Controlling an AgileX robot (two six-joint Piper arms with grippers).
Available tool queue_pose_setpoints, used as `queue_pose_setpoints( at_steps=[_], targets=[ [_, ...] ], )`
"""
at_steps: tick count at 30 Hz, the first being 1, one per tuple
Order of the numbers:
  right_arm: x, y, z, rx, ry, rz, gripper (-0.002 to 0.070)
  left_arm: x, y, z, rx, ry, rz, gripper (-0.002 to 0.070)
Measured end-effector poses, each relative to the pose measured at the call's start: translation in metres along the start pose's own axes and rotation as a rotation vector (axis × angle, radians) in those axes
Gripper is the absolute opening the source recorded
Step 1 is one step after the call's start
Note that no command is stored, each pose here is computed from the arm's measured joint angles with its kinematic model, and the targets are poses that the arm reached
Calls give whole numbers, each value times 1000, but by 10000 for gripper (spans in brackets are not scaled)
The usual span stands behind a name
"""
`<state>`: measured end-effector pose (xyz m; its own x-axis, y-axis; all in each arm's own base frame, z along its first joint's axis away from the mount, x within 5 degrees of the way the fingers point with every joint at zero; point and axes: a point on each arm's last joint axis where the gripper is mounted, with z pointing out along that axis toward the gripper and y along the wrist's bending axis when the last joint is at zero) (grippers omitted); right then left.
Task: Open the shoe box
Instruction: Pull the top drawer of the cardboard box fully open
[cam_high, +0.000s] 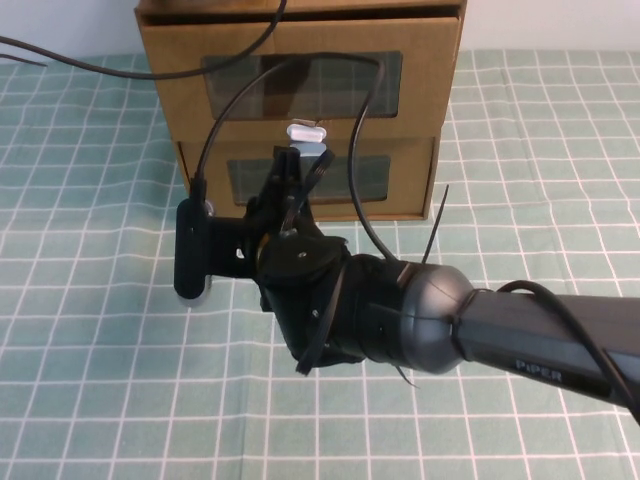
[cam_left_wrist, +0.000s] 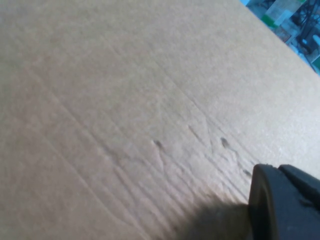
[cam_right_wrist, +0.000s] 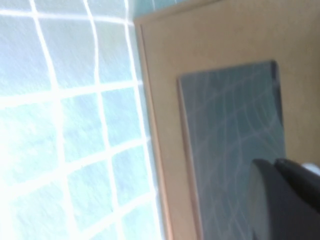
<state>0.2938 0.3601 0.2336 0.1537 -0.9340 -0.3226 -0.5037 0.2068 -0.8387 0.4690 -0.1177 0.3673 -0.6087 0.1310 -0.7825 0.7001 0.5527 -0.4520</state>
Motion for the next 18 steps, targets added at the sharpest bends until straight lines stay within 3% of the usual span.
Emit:
queue_pose_setpoints(
  at_steps=[7,13,18],
  targets=[
    [12,-19,0,182,110,-33,15,-1,1,-2,28,-20,-15,-6],
    [22,-38,5,229,75,-2,188,-1,1,-3,29,-22,-15,-5],
    [27,-42,11,211,58,5,262,-1,1,-3,30,-20,-14,-6]
  ],
)
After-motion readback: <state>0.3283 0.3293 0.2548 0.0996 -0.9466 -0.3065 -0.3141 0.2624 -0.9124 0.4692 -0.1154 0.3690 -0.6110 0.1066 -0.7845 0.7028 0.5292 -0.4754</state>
